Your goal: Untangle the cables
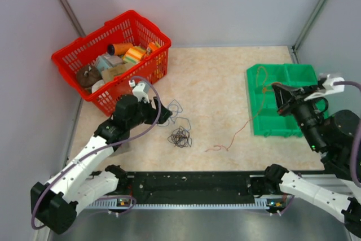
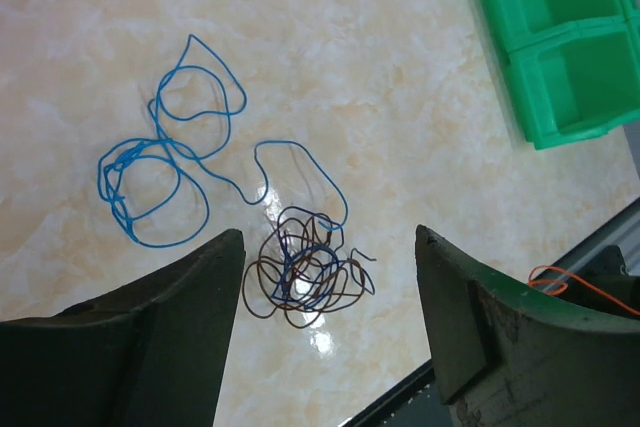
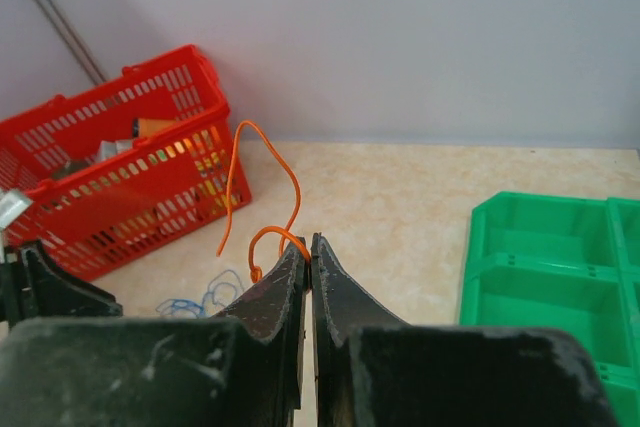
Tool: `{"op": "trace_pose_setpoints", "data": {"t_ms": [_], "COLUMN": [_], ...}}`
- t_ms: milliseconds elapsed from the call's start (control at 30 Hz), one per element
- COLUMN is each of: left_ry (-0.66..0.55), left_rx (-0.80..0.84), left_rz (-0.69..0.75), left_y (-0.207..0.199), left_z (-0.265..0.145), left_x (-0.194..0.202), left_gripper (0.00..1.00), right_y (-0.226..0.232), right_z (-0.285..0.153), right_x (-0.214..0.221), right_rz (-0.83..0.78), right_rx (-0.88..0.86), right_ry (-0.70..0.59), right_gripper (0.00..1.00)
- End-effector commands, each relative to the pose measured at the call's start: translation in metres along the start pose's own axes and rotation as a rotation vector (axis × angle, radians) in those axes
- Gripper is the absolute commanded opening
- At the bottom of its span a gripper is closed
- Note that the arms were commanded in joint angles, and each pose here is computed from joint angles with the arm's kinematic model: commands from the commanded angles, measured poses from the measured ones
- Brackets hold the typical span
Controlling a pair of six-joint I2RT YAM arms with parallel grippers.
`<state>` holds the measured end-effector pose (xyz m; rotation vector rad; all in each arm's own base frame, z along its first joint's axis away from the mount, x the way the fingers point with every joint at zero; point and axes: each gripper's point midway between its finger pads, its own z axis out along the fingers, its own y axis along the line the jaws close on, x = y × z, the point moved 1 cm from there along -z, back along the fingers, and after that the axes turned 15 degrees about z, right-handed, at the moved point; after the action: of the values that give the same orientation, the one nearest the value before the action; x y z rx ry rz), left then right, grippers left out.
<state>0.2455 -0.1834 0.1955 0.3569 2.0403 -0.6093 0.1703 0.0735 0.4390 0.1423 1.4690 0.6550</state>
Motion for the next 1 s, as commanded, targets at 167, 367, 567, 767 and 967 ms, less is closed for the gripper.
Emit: {"op": "trace_pose_setpoints", "data": {"t_ms": [167,367,567,767,967], "left_ry": [0.014,0.002,-0.012,-0.021,-0.030], "left_rx": [0.148,0.165,0.156,0.169,0.185], "left_rz": [-0.008,-0.007,0.013,0.024,0.030], "left_y": [-0.024,-0.026,-0.025,-0.028,-0.032], "left_z": [-0.009,-0.016,-0.022,-0.024,-0.025], "left_x": [0.011,0.015,0.013,0.007,0.002], "left_gripper": [0.73,0.73,0.73,0.73,0.73], "right_y": [-0.022,-0.052,-0.078,-0.094,-0.076], "right_z": [0.051,0.064,0.053,0.042,0.035], "right_x": [-0.020,-0.057,-0.078,-0.090,-0.113], "right_rz": [-0.273,-0.309,-0.337,-0.342,-0.281], "right_rx": [0.365,0.562,0.706,0.796,0.722], "right_ry": [-0.030,-0.044,-0.077,-0.110,-0.160], "right_gripper": [0.00,0.00,0.00,0.00,0.00]}}
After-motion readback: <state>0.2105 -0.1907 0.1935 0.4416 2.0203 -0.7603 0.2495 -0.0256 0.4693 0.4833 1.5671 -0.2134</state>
